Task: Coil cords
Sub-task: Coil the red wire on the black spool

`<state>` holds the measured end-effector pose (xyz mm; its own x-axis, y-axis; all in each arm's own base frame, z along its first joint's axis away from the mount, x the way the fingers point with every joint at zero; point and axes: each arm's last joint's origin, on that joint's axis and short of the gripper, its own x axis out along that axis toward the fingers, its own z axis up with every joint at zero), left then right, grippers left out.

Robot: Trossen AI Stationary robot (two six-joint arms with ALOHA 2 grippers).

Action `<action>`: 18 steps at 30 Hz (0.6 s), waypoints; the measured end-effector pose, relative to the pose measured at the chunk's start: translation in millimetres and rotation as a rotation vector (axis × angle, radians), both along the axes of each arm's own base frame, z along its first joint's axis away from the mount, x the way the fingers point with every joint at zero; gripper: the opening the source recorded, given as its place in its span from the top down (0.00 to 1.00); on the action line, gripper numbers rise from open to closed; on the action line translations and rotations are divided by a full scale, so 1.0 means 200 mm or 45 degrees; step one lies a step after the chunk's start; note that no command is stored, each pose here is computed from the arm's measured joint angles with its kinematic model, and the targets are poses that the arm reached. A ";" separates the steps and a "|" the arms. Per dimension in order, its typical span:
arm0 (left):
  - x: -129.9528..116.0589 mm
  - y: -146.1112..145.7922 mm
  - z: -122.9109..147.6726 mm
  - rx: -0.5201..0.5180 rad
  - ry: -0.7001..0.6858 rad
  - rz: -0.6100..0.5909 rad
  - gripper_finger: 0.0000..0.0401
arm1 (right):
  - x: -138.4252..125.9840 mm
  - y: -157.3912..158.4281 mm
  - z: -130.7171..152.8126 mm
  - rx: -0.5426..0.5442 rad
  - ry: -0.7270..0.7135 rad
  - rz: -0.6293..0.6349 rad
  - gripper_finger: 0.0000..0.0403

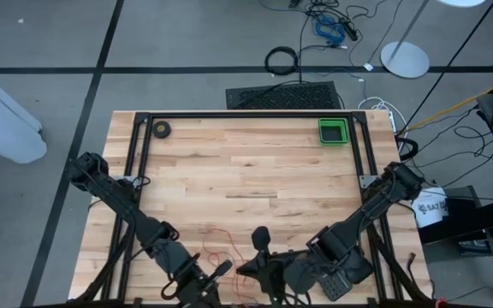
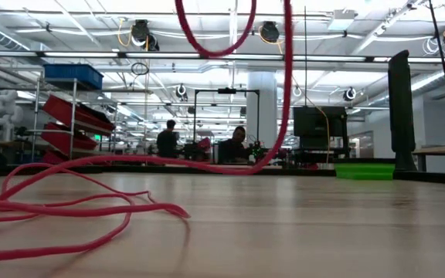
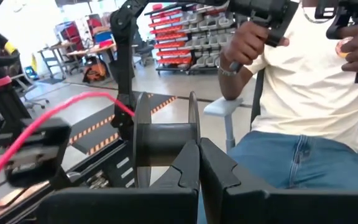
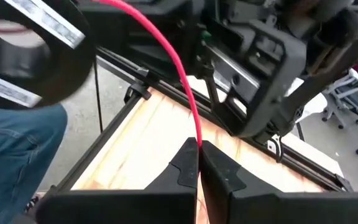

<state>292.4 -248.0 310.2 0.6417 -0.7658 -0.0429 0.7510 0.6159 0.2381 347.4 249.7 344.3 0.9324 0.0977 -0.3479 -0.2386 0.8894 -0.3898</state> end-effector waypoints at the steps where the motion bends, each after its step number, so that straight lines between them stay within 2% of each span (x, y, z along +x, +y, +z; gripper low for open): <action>1: 0.00 0.00 0.00 -0.001 -0.001 0.000 1.00 | 0.01 -0.01 0.00 0.009 0.002 -0.011 1.00; 8: -0.01 -0.01 0.01 -0.015 -0.008 -0.014 1.00 | 0.05 -0.08 -0.01 0.032 0.042 -0.077 1.00; 12: -0.02 -0.02 0.01 -0.025 -0.020 -0.026 1.00 | 0.05 -0.10 -0.03 0.000 0.079 -0.086 1.00; 18: -0.01 -0.01 0.00 0.016 -0.029 0.003 1.00 | -0.01 0.00 -0.02 -0.062 0.048 0.042 1.00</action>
